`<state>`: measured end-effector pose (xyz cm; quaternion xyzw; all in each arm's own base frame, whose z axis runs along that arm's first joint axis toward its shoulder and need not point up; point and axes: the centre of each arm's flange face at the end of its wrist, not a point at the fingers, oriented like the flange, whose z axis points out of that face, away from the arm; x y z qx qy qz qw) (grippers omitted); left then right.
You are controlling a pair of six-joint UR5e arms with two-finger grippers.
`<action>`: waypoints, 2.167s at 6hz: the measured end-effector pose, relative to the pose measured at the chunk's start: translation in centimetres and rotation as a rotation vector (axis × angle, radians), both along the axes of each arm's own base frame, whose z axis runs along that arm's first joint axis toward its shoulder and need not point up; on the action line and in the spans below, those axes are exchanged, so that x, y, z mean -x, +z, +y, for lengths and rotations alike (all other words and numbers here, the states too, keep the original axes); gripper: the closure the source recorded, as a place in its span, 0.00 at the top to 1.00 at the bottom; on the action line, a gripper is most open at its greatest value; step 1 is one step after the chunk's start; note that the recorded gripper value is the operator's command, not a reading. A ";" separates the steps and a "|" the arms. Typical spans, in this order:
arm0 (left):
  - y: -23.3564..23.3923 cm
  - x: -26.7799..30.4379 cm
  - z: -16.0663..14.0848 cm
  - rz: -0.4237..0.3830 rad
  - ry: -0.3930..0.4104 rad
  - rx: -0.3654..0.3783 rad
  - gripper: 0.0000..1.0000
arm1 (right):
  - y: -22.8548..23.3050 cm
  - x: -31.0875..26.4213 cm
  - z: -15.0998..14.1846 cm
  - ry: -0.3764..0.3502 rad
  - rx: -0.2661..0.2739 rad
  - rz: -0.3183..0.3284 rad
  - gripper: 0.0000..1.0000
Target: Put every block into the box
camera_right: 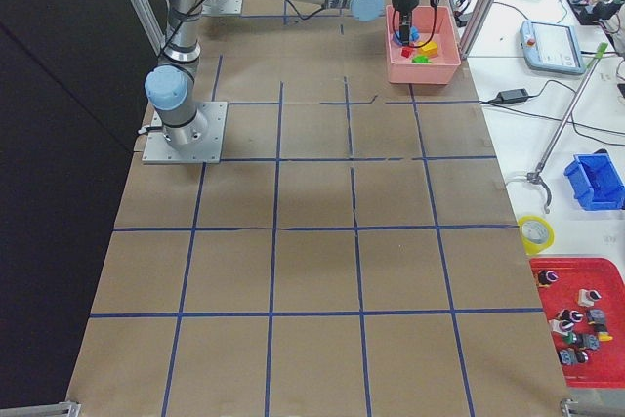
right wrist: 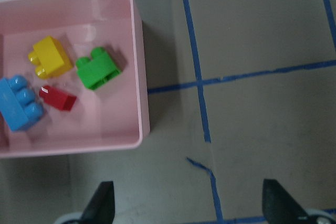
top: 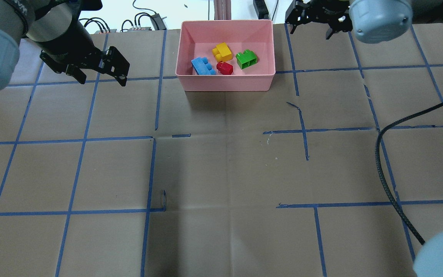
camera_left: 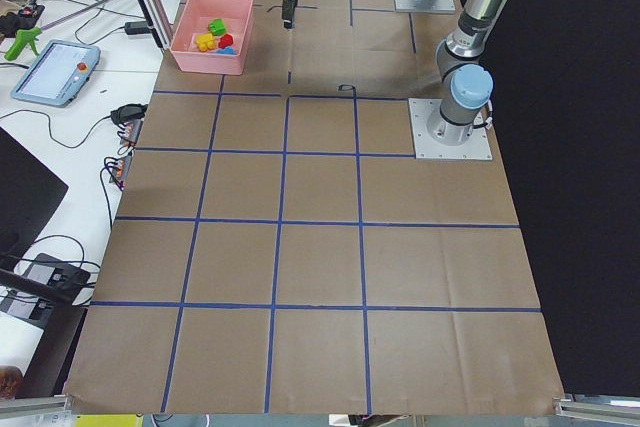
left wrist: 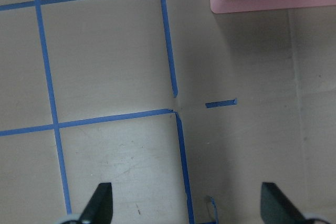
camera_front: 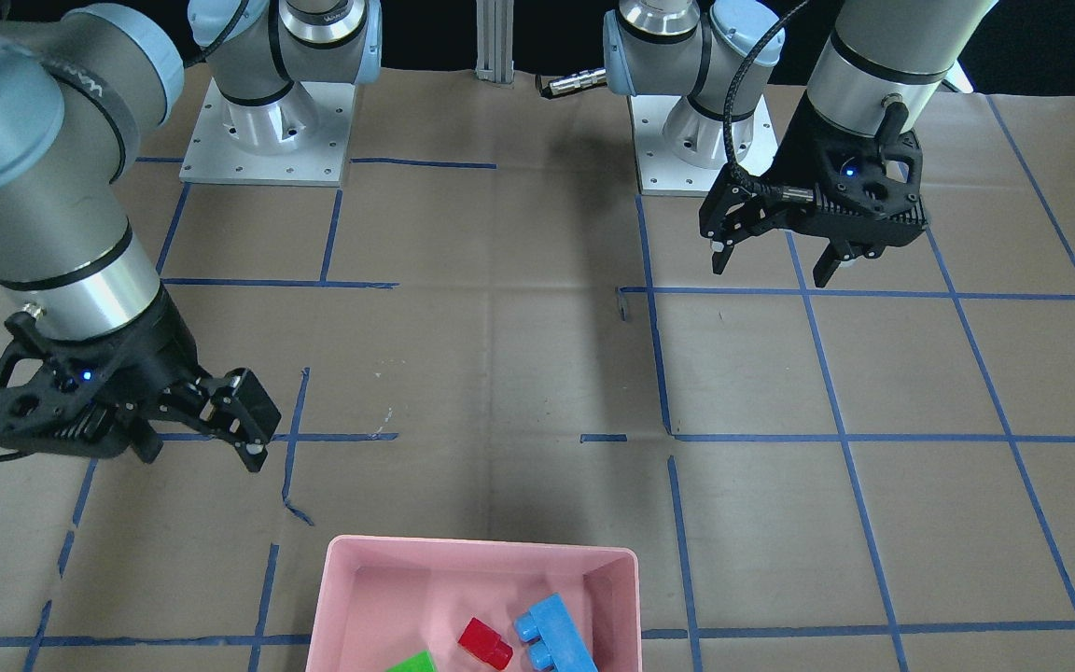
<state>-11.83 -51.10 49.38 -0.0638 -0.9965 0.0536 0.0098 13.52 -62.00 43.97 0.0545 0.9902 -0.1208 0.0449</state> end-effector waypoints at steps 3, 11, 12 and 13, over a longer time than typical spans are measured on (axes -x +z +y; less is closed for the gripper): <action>0.0 0.0 0.0 0.000 0.000 -0.001 0.99 | 1.7 0.1 7.7 0.070 -0.111 0.022 1.00; 0.0 0.0 0.1 0.002 0.001 -0.002 0.99 | 4.8 0.3 16.3 0.049 -0.175 0.073 1.00; -0.2 0.0 0.1 0.003 0.001 -0.005 0.99 | 4.2 0.3 16.6 0.049 -0.178 0.072 1.00; -0.2 0.0 0.1 0.003 0.001 -0.005 0.99 | 3.9 0.3 16.5 0.050 -0.168 0.072 1.00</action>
